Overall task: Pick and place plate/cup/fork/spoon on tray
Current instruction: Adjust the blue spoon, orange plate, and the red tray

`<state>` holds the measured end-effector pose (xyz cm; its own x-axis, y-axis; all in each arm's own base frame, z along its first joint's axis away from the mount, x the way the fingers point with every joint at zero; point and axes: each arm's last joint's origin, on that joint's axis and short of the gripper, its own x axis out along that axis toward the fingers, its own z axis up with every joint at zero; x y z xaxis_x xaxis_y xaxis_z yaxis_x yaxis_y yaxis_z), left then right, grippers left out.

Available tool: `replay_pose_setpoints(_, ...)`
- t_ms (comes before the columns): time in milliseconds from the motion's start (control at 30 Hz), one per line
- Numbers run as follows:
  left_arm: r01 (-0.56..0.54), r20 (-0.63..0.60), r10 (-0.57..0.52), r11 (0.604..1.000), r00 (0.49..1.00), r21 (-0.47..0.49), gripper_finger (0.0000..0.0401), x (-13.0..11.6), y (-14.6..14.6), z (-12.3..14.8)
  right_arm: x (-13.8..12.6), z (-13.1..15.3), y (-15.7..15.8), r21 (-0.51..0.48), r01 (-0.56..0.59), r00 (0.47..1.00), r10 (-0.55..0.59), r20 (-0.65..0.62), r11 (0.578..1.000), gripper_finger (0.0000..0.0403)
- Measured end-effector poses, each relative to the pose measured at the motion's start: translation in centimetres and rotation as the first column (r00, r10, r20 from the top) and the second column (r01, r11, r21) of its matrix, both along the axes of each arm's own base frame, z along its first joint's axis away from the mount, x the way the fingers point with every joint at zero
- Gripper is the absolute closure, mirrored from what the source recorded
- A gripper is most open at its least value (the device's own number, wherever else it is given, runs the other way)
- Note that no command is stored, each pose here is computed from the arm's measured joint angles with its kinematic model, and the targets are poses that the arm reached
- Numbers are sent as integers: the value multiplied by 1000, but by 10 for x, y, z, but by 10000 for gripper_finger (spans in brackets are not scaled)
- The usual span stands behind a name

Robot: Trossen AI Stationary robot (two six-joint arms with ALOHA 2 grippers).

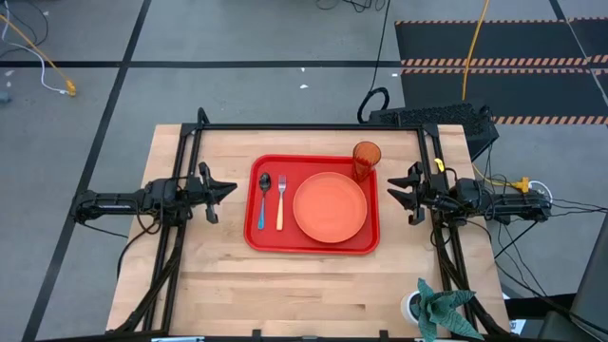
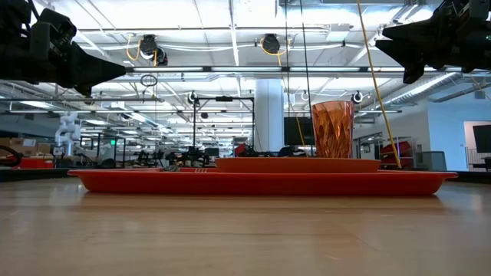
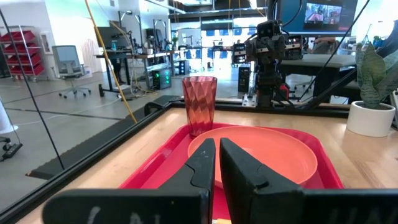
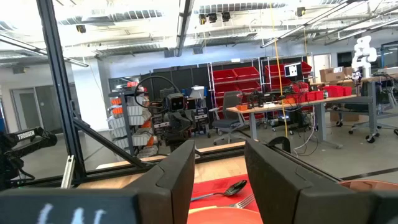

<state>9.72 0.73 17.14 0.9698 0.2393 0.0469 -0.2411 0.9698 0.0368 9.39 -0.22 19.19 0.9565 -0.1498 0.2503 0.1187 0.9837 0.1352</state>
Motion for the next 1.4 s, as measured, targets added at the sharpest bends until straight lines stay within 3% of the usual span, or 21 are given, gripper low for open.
replay_pose_setpoints(133, 0, 0, 0, 1000, 1000, 0, 373, 0, 0, 0, 0, 0, 0, -5, 1, 1000, -1, 0, 1000, 266)
replay_pose_setpoints(333, 0, 0, 0, 1000, 1000, 0, 373, 0, 0, 0, -1, 5, -1, -120, 65, 998, -62, 30, 991, 266)
replay_pose_setpoints(567, 0, 0, 0, 1000, 1000, 0, 373, 0, 0, 0, -1, 5, -1, -110, 62, 998, -59, 35, 992, 266)
replay_pose_setpoints(633, 0, 0, 0, 1000, 1000, 0, 373, 0, 0, 0, -1, 5, -1, -37, 38, 998, -37, 45, 999, 266)
replay_pose_setpoints(700, 0, 0, 0, 1000, 1000, 0, 373, 0, 0, 0, -2, 5, -1, 137, -22, 997, 12, 78, 990, 266)
replay_pose_setpoints(800, 0, 0, 0, 1000, 1000, 0, 373, 0, 0, 0, -2, 5, -1, 385, -117, 988, 67, 141, 915, 266)
replay_pose_setpoints(900, 0, 0, 0, 1000, 1000, 0, 373, 0, 0, 0, -2, 6, 1, 530, -231, 969, 145, 199, 816, 266)
replay_pose_setpoints(933, 0, 0, 0, 1000, 1000, 0, 373, 0, 0, 0, -2, 10, 2, 526, -276, 956, 174, 237, 804, 266)
replay_pose_setpoints(1000, 0, 0, 0, 1000, 1000, 0, 373, 0, 0, 0, -2, 16, 4, 448, -354, 930, 257, 264, 821, 266)
replay_pose_setpoints(1067, 0, -1, 0, 1000, 1000, 0, 373, 0, 0, 0, 4, 12, 7, 394, -385, 923, 342, 176, 835, 266)
replay_pose_setpoints(1200, 0, -1, 0, 1000, 1000, 0, 373, 0, 0, 0, 17, 53, 9, 317, -363, 930, 363, 59, 876, 266)
replay_pose_setpoints(1300, -1, 1, 1, 1000, 1000, 0, 373, 0, 0, 0, 46, 77, 11, 295, -312, 926, 359, -120, 903, 266)
replay_pose_setpoints(1400, 0, 0, 0, 1000, 1000, 0, 373, 0, 0, 0, 87, 97, 18, 232, -350, 881, 403, -247, 908, 266)
